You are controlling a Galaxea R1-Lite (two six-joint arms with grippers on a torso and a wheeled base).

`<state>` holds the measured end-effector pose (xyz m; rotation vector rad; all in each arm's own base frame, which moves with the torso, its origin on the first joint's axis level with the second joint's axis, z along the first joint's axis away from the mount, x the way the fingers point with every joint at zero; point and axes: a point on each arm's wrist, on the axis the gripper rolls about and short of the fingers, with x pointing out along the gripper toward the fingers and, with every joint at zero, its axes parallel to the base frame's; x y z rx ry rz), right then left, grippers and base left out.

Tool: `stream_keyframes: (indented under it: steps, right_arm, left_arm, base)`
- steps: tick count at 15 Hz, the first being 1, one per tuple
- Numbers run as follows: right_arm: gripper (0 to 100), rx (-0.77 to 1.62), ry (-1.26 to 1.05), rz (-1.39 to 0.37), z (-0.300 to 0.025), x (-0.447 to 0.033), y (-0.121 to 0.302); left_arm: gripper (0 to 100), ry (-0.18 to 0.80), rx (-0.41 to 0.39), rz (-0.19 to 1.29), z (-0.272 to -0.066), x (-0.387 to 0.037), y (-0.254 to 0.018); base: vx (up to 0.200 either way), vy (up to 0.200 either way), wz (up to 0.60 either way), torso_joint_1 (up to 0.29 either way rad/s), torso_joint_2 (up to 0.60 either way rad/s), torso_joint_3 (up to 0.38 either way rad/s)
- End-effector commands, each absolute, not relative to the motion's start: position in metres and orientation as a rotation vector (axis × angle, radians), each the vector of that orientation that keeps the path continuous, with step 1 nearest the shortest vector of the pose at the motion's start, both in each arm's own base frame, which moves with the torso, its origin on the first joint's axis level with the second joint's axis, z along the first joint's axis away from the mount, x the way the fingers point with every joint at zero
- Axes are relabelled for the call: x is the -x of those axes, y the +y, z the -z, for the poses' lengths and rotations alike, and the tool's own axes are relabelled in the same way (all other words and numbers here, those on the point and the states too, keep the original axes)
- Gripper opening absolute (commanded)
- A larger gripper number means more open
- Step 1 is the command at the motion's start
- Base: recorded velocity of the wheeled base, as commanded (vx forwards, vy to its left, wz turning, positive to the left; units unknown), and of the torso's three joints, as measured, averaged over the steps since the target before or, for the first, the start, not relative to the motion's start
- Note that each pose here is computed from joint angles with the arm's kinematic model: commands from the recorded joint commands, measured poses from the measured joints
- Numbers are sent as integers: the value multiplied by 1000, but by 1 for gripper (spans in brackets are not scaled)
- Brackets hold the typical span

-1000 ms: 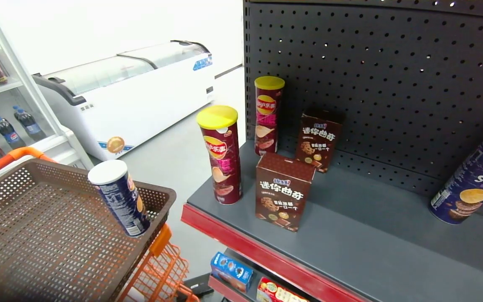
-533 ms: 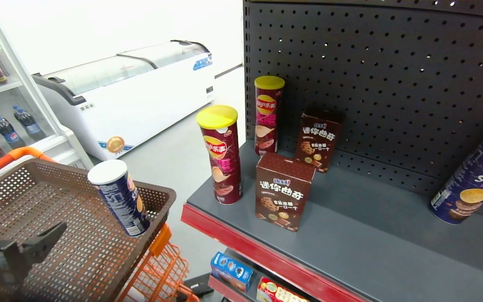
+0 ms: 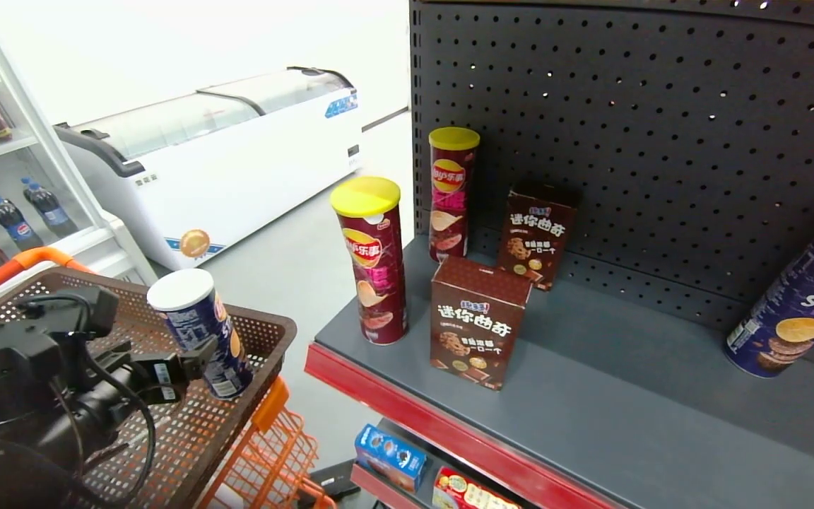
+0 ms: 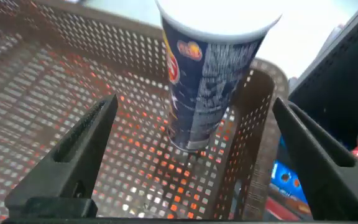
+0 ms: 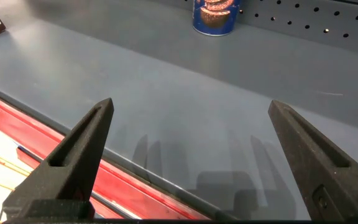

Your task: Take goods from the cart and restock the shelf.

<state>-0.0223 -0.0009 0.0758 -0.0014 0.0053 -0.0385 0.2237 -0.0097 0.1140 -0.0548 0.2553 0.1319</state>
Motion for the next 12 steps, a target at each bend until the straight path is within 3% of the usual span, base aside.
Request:
stream_keyframes:
  steps: [1, 12]
  right_arm:
    - [100, 2, 6, 38, -76, 22, -1]
    - [100, 2, 6, 38, -76, 22, -1]
  left_arm:
    - [100, 357, 44, -136, -79, -249, -12]
    - [100, 197, 18, -146, -81, -298, -9]
  base:
    - [0, 0, 0, 0, 0, 0]
    - [0, 0, 0, 0, 0, 0]
